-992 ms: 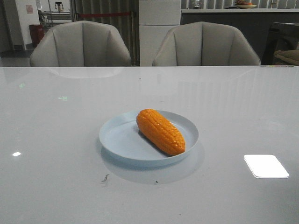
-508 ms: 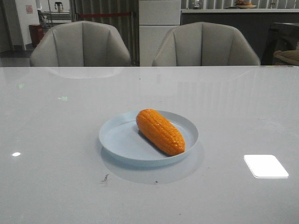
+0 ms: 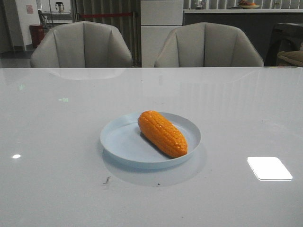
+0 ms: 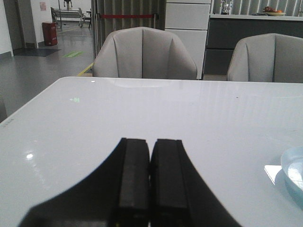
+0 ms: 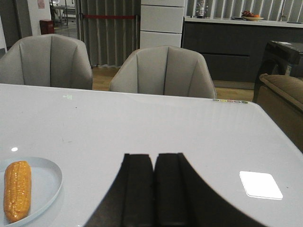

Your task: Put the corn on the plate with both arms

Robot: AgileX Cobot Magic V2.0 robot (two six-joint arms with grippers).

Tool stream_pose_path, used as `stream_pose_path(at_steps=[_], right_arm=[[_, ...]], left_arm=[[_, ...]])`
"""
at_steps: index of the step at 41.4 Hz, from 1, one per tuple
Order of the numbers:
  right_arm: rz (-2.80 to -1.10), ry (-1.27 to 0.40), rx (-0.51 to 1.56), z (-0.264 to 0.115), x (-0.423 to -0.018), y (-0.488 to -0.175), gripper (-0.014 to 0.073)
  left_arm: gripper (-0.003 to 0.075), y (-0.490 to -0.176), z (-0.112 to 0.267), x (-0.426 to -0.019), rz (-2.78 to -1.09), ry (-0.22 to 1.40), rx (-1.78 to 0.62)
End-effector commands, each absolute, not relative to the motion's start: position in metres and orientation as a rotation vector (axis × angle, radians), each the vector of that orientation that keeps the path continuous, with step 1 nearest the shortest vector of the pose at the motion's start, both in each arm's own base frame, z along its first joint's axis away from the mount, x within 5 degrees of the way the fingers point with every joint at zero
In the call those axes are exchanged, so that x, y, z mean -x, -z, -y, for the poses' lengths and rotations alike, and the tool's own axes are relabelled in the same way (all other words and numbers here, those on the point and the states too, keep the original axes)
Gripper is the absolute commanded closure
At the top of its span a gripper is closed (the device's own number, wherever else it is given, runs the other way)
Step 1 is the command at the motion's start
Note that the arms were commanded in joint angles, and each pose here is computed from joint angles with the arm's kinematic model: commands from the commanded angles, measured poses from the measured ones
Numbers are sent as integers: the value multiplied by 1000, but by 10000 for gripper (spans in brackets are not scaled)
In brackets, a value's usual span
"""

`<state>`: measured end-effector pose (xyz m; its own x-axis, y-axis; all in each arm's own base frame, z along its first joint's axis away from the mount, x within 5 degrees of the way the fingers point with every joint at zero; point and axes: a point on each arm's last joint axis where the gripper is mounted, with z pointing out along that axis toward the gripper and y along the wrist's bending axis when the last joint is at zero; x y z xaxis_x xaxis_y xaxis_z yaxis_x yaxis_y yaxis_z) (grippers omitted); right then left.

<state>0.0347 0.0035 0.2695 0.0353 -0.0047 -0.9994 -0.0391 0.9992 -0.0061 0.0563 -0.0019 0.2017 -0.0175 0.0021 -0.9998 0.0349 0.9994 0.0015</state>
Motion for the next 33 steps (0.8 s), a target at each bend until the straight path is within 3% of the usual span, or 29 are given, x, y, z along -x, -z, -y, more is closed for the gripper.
stream_pose_path(at_steps=[1, 10, 14, 33], right_arm=[[-1380, -32, 26, -2, -38, -269, 539], [-1376, -41, 26, -2, -53, -219, 539], [-1443, -47, 36, -3, -53, -215, 539], [-1447, -48, 36, -3, -54, -215, 539]], left_arm=[[624, -198, 2, -56, -1528, 45, -25], [624, -198, 2, -56, -1528, 45, -25], [624, -198, 2, -56, -1528, 45, -25], [624, -198, 2, -56, -1528, 45, -25]])
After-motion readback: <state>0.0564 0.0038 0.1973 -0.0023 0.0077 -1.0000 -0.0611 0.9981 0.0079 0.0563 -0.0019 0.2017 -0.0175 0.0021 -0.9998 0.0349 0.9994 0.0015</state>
